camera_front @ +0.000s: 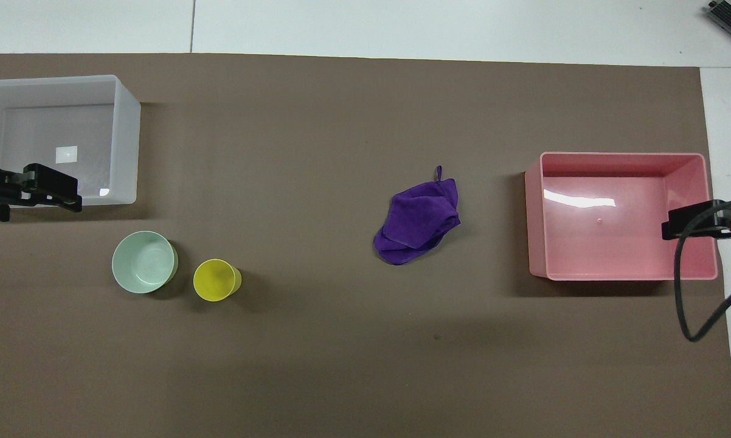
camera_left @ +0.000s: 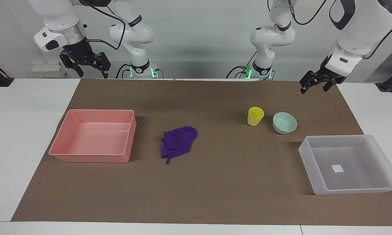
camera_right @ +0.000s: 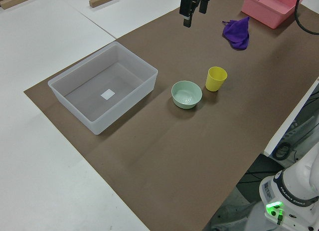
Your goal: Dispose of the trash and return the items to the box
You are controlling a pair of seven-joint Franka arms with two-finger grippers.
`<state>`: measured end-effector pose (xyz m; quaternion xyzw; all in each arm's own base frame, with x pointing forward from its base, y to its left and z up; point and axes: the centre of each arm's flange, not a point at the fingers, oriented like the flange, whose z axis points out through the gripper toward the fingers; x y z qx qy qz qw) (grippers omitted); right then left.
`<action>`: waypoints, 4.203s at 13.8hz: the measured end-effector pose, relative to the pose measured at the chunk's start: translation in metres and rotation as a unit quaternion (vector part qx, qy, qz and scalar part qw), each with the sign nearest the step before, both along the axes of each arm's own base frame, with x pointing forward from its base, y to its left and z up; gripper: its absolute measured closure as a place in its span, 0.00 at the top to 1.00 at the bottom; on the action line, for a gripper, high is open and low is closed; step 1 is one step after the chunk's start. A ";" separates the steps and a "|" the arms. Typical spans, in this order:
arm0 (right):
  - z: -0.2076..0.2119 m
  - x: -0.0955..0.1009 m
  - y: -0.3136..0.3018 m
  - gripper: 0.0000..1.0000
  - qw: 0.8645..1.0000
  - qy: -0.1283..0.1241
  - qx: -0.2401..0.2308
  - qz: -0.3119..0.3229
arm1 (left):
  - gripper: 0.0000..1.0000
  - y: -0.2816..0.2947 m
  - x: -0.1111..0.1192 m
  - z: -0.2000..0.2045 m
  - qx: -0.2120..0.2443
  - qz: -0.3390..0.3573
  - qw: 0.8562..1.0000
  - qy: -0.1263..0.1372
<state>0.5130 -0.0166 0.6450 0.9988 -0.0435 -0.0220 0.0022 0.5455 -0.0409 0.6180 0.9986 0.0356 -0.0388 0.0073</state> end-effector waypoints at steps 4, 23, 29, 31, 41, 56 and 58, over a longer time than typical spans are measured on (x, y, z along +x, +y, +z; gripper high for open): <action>-0.001 -0.002 0.000 1.00 1.000 0.001 0.000 0.000 | 1.00 0.000 0.000 0.000 0.000 0.000 1.000 0.000; -0.170 0.057 0.191 1.00 0.991 -0.105 0.061 0.061 | 1.00 0.061 -0.016 -0.127 -0.039 0.029 0.992 0.116; -0.287 0.081 0.243 1.00 0.988 -0.110 0.072 0.076 | 1.00 0.078 -0.038 -0.238 -0.056 0.043 0.992 0.101; -0.315 0.077 0.257 0.76 0.989 -0.101 0.070 0.086 | 1.00 0.075 -0.046 -0.266 -0.052 0.045 0.994 0.086; -0.328 0.072 0.249 0.04 0.992 -0.071 0.060 0.083 | 0.10 0.071 -0.032 -0.284 -0.062 0.049 0.993 0.091; -0.040 0.088 0.114 0.04 0.997 -0.068 -0.019 0.019 | 0.03 0.202 0.095 -0.172 -0.074 0.121 0.990 0.021; -0.047 0.094 0.061 0.04 0.997 -0.065 -0.024 0.027 | 0.03 0.208 0.107 -0.200 -0.074 0.125 0.989 0.021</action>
